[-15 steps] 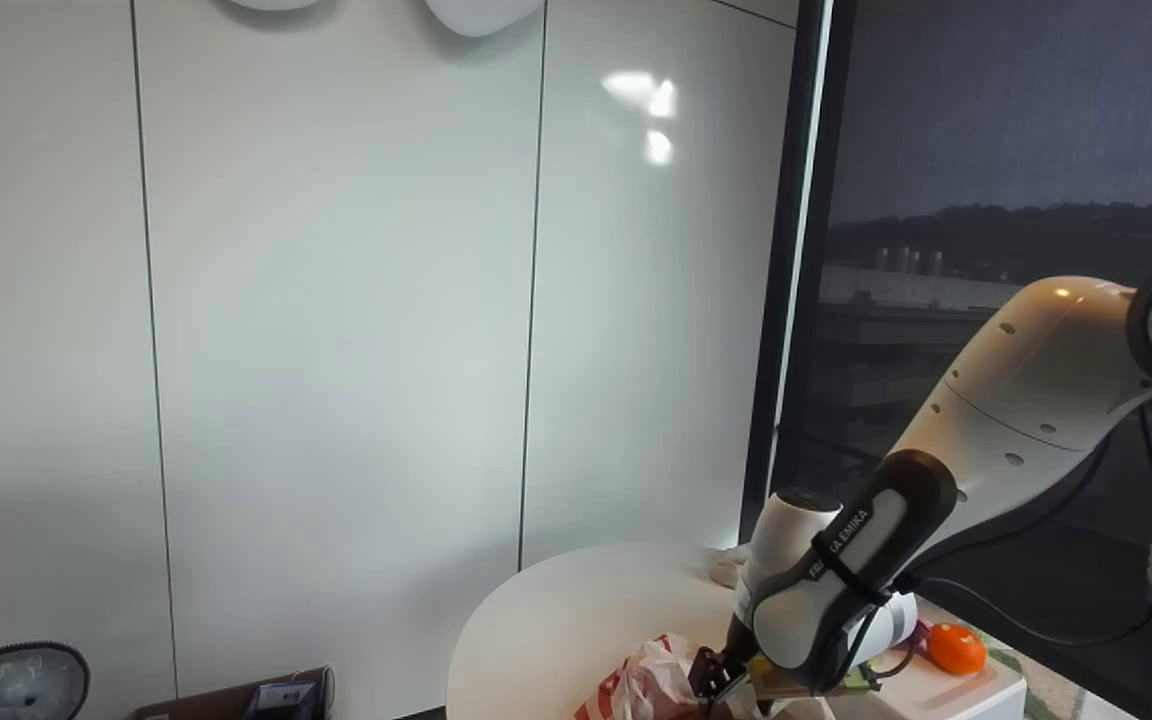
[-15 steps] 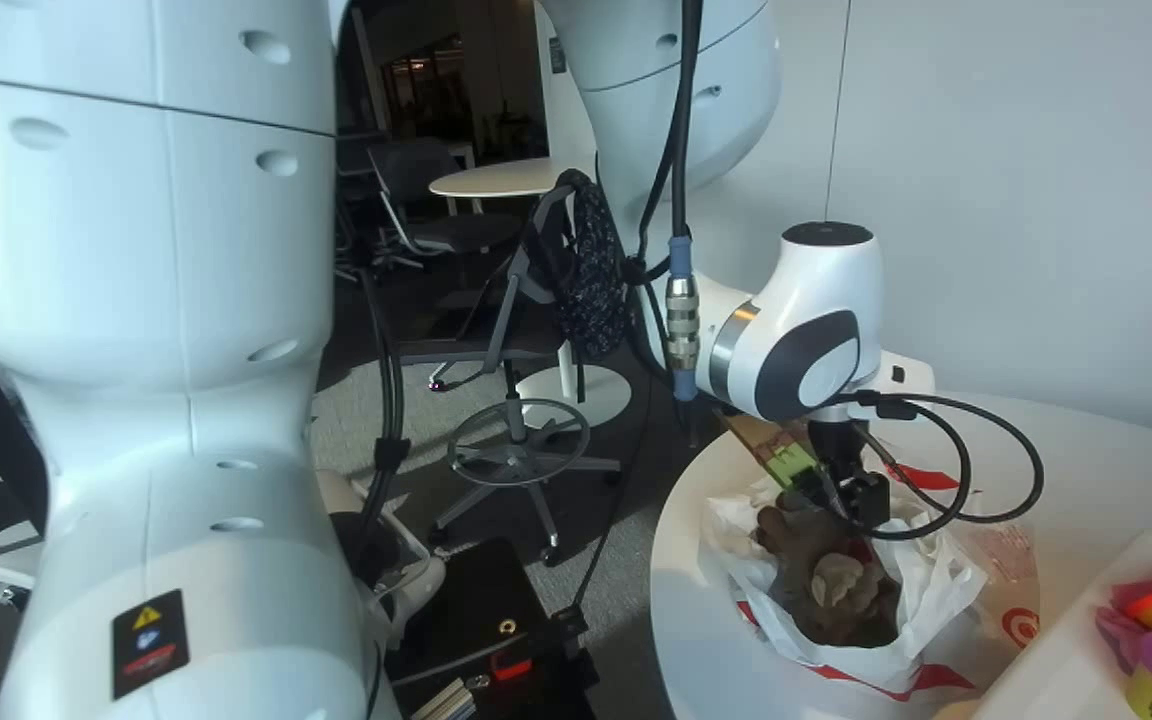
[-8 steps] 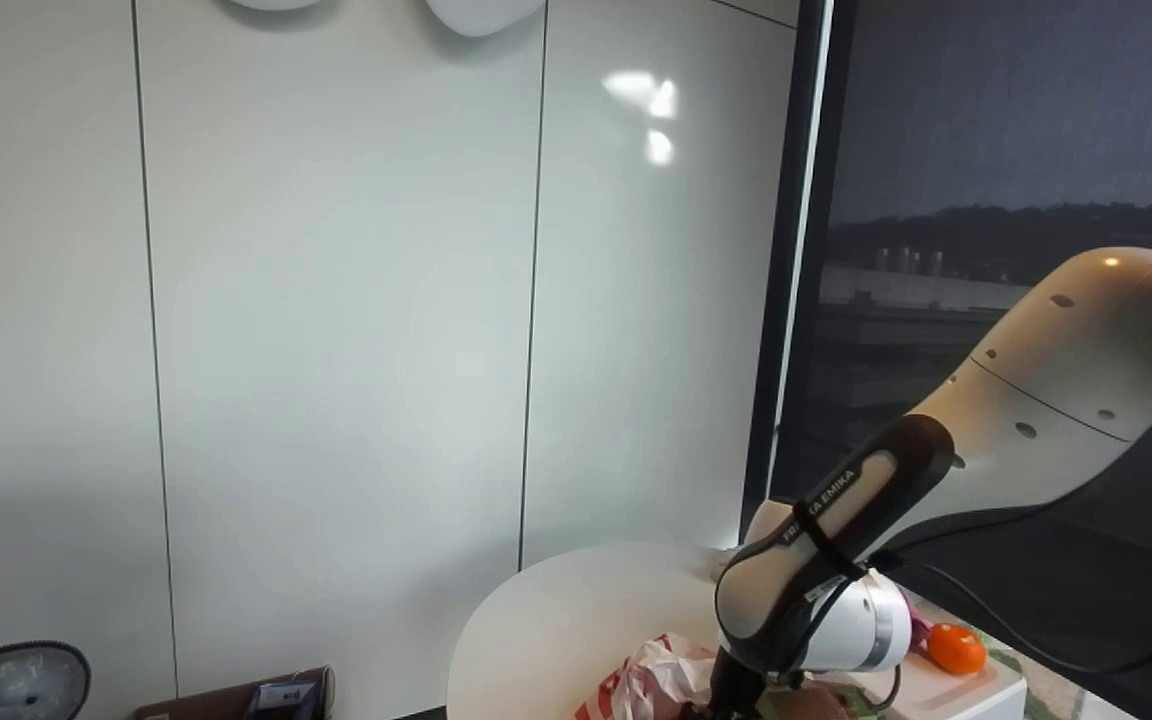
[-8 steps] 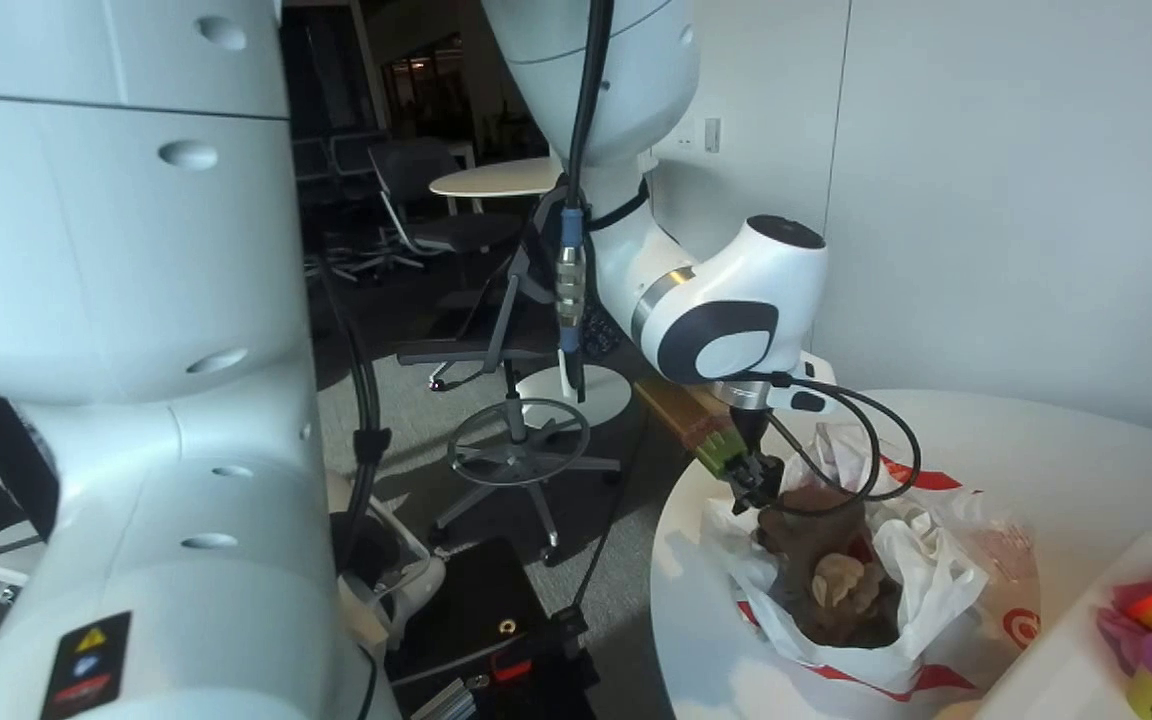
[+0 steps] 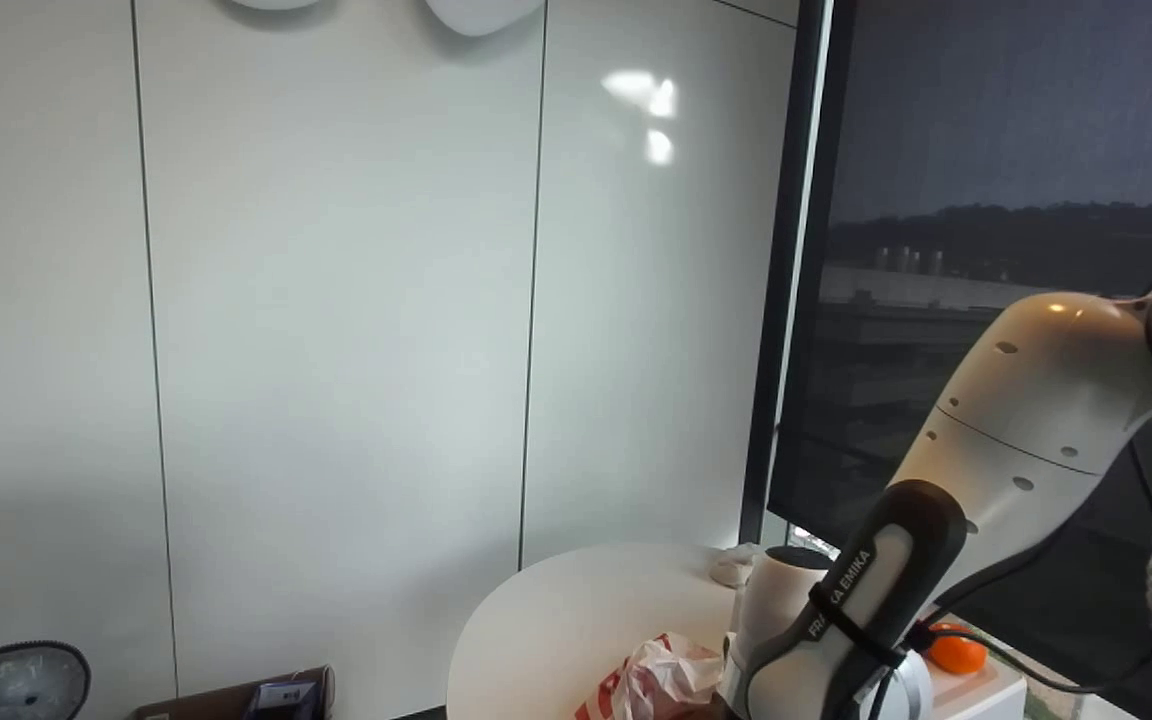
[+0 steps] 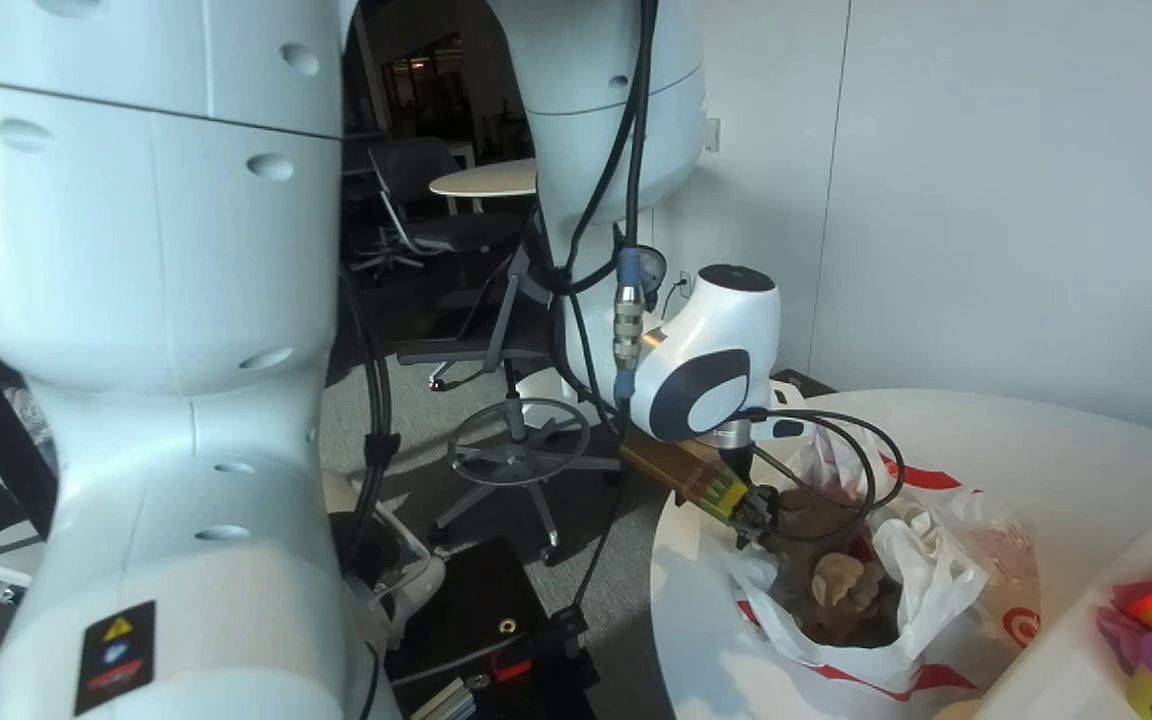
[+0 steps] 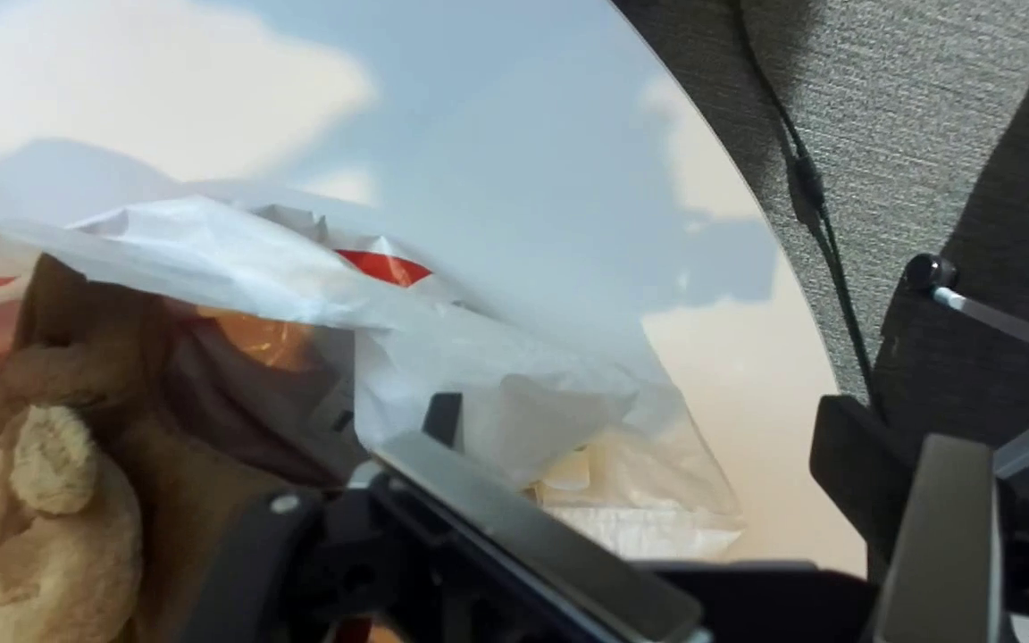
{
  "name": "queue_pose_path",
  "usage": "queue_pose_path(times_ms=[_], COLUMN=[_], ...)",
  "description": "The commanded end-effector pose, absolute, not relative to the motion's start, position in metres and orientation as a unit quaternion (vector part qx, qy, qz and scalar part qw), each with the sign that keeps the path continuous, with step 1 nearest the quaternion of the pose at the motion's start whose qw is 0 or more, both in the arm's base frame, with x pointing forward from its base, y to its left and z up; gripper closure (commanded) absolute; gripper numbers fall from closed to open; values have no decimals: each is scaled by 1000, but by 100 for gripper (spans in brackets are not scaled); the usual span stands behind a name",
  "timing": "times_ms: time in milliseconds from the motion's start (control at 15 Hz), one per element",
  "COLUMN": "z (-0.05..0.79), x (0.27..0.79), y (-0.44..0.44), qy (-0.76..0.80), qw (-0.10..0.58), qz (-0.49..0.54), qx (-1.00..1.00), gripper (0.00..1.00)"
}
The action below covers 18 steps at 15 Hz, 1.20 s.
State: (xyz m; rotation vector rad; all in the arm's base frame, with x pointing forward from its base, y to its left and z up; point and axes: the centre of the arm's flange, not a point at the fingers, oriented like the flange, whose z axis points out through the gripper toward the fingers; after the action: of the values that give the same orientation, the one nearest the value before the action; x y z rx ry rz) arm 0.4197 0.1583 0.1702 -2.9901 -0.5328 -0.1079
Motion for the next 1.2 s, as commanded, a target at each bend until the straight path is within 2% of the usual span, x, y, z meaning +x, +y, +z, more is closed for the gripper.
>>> queue_pose_path(times_ms=[0, 267, 933, 1000, 1133], z=[149, 128, 101, 99, 98], x=[422, 430, 439, 441, 445], y=[170, 164, 191, 190, 189], qy=[-211, -245, -272, -272, -273], qw=[29, -6, -8, -12, -18], qz=[-72, -94, -87, -88, -89], qx=[-974, -965, -958, -958, -958], gripper=[0, 0, 0, 15, 34])
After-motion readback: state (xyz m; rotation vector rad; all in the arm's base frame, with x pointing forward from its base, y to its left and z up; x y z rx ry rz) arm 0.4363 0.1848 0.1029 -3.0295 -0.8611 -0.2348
